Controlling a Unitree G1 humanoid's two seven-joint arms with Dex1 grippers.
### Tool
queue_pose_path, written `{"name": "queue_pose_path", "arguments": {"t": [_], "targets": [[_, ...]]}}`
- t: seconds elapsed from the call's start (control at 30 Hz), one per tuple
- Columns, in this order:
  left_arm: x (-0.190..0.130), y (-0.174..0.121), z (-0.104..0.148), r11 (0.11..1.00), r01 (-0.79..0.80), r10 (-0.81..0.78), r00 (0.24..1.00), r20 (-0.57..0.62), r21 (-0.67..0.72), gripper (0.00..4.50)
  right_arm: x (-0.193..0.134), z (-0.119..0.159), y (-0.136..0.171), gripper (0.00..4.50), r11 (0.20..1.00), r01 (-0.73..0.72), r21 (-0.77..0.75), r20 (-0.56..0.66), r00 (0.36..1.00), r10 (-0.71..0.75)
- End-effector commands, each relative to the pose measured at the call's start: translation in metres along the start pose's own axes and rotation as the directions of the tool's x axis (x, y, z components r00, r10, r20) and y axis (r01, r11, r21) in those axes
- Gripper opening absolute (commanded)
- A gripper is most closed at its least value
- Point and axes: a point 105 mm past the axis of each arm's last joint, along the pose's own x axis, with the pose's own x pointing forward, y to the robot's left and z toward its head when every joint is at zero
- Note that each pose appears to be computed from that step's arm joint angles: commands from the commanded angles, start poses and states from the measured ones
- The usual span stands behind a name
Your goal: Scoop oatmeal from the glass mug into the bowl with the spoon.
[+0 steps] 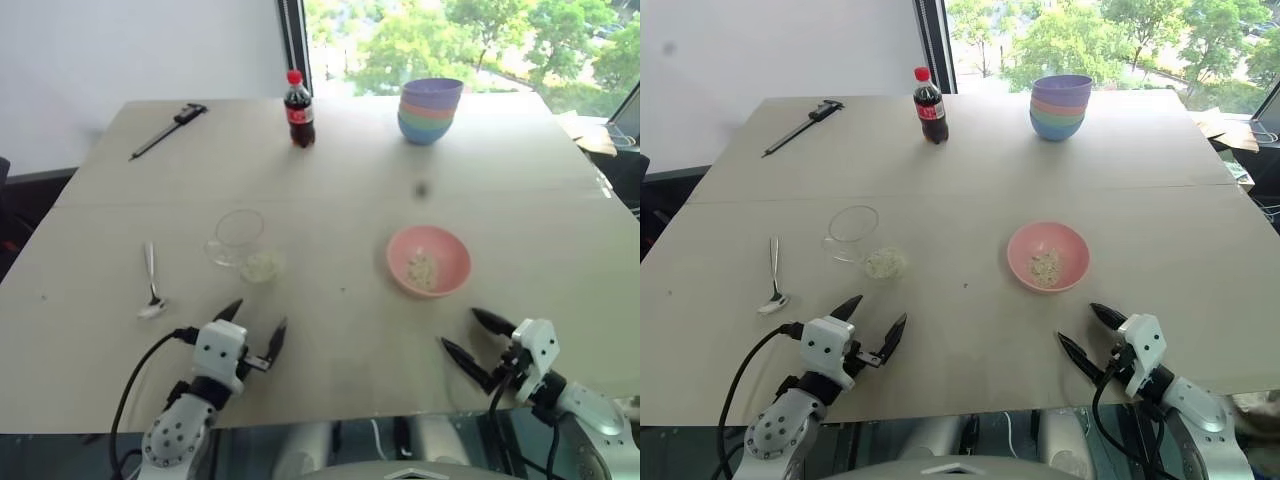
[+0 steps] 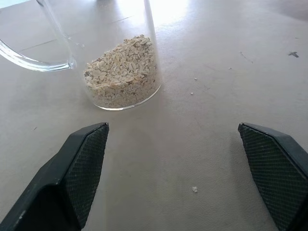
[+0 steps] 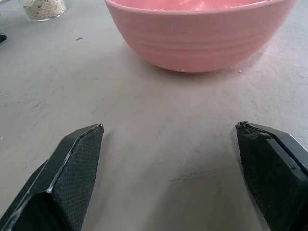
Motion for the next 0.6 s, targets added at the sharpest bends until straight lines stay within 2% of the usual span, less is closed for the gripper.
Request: {"name": "queue_pose_path", "arguments": {"t": [0.03,0.6], "targets": [[-0.0017,-0.0098,-0.0158,0.999,0.034,-0.035,0.997,-0.062,-0.016,4.5,-0.0076,-0.0044,-0.0076,4.45,1.0,0.027,-0.002,-0.026,0.999,-0.027],[-0.0034,-0.0096,-0.0198,1.0,0.018,-0.019,0.998,-0.058,-0.024,4.5,-0.0044,-0.0027,-0.0149,4.45,1.0,0.015,-0.024,-0.025,1.0,-0.015]]}}
